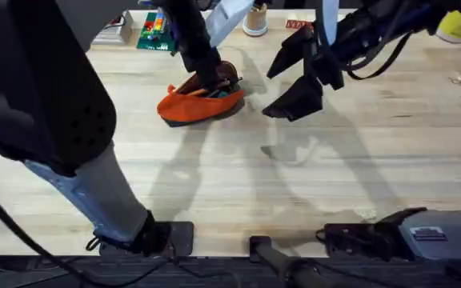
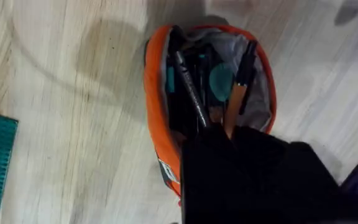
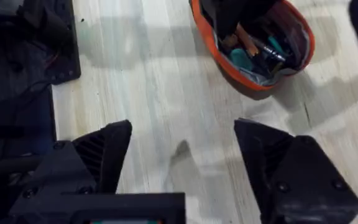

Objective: Unzip the bag, pick up the pens from the table one at a time and place them inside, then zip the bag closed.

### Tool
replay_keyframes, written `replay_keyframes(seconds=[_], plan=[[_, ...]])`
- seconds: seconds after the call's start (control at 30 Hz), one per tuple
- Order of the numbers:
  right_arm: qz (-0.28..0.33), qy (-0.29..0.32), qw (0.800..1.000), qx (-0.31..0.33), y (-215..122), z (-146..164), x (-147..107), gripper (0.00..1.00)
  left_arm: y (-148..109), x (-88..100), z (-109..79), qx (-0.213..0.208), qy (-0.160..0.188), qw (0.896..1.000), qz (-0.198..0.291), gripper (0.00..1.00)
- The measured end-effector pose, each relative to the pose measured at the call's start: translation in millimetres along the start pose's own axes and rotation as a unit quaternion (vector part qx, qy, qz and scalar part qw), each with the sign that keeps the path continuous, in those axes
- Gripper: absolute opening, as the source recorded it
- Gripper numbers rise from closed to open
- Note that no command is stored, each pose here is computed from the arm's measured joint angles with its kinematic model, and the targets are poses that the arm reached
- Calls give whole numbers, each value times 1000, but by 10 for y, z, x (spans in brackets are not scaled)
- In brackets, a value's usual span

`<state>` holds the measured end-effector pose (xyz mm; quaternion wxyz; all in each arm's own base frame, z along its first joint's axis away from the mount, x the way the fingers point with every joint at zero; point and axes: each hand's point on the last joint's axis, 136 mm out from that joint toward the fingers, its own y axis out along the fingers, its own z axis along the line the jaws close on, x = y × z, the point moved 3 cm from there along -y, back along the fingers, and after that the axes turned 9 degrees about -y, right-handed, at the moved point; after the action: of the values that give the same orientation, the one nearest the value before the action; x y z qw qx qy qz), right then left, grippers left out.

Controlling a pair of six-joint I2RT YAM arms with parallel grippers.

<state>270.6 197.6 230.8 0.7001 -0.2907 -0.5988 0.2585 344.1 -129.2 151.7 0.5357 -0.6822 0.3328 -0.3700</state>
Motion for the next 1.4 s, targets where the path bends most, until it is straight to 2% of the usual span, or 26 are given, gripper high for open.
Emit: replay_keyframes(seconds=[0.6, 0.67, 0.7, 0.73, 0.83, 0.87, 0.93, 1.2, 1.4], plan=[[0, 0, 1000, 0, 0, 0, 0, 995, 3, -48, -42, -10, -3, 1000, 12, 43], [0, 0, 1000, 0, 0, 0, 0, 995, 3, -48, -42, -10, -4, 1000, 12, 139], [0, 0, 1000, 0, 0, 0, 0, 995, 3, -49, -41, -10, -4, 1000, 12, 246], [0, 0, 1000, 0, 0, 0, 0, 995, 3, -50, -41, -9, -5, 1000, 12, 373], [0, 0, 1000, 0, 0, 0, 0, 996, 3, -52, -39, -9, -5, 1000, 13, 843], [0, 0, 1000, 0, 0, 0, 0, 996, 3, -55, -43, -10, -8, 1000, 14, 953], [0, 0, 1000, 0, 0, 0, 0, 996, 3, -59, -48, -11, -8, 1000, 15, 989], [0, 0, 1000, 0, 0, 0, 0, 996, -7, -81, -73, -16, -10, 1000, 20, 992], [0, 0, 1000, 0, 0, 0, 0, 995, -223, -99, -160, -25, -13, 999, 31, 992]])
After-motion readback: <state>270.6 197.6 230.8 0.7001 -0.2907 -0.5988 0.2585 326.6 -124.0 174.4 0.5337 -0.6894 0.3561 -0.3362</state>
